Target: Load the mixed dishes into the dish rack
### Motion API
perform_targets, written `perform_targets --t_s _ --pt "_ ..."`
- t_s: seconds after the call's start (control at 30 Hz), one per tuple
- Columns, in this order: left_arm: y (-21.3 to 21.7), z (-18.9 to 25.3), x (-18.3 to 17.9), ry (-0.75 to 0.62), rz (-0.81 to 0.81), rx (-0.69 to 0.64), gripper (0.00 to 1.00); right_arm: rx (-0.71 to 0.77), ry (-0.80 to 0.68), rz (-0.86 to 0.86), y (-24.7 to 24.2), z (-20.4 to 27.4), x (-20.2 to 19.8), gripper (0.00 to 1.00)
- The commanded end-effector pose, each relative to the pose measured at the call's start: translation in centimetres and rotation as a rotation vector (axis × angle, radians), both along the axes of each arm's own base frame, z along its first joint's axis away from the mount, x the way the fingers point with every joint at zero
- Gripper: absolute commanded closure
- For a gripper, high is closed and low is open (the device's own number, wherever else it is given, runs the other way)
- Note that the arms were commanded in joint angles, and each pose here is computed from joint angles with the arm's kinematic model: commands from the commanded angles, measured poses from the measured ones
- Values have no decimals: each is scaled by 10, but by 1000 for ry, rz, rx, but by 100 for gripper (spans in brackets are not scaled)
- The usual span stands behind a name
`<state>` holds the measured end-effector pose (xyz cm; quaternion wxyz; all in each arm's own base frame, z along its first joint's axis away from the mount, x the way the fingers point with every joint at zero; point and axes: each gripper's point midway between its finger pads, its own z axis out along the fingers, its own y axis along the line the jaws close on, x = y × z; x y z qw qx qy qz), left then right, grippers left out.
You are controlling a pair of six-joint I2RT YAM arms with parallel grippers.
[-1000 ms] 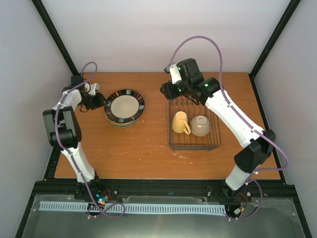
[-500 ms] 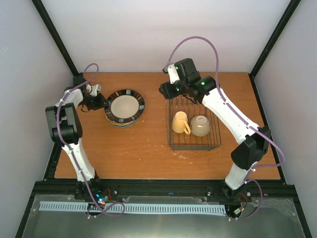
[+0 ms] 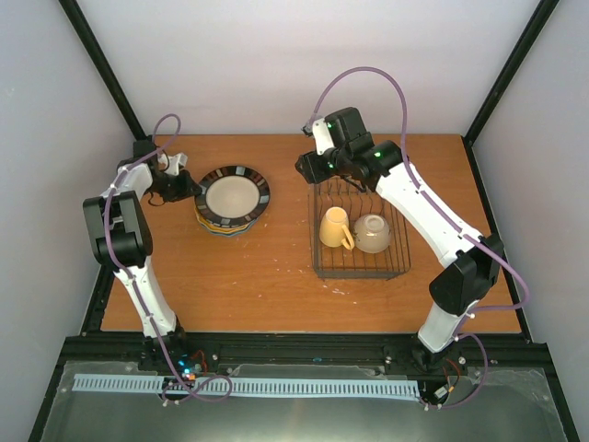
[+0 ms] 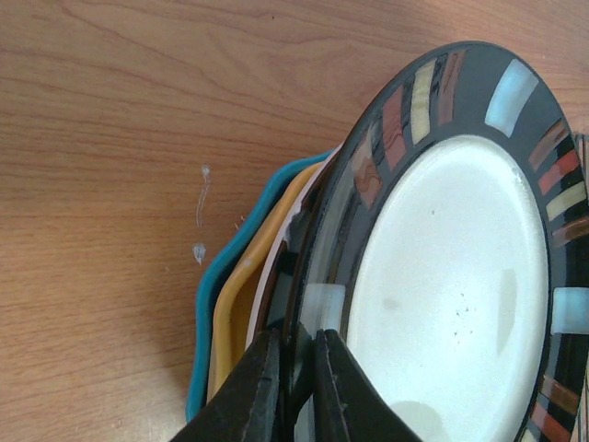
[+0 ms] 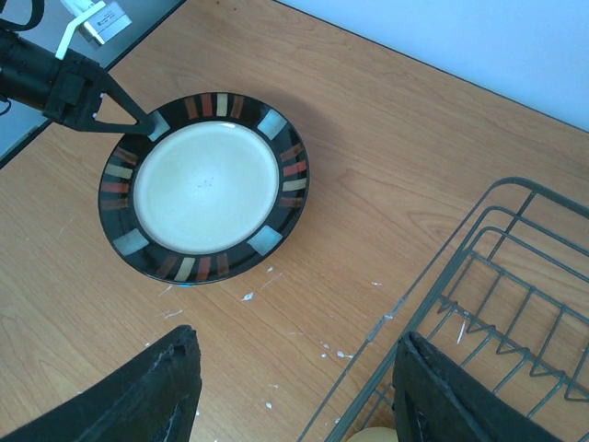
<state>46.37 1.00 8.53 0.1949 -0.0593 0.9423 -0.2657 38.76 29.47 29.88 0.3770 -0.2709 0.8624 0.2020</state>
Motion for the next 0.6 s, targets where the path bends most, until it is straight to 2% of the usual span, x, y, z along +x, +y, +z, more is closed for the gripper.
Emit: perform_targets --t_s 0.0,0.23,0.57 --pt "7 0 2 -2 -7 46 99 0 -4 12 2 1 3 43" --pt "7 28 2 -60 -12 56 99 36 20 47 11 -3 2 43" --pt "0 50 -6 -118 -29 41 99 214 145 140 42 -13 12 36"
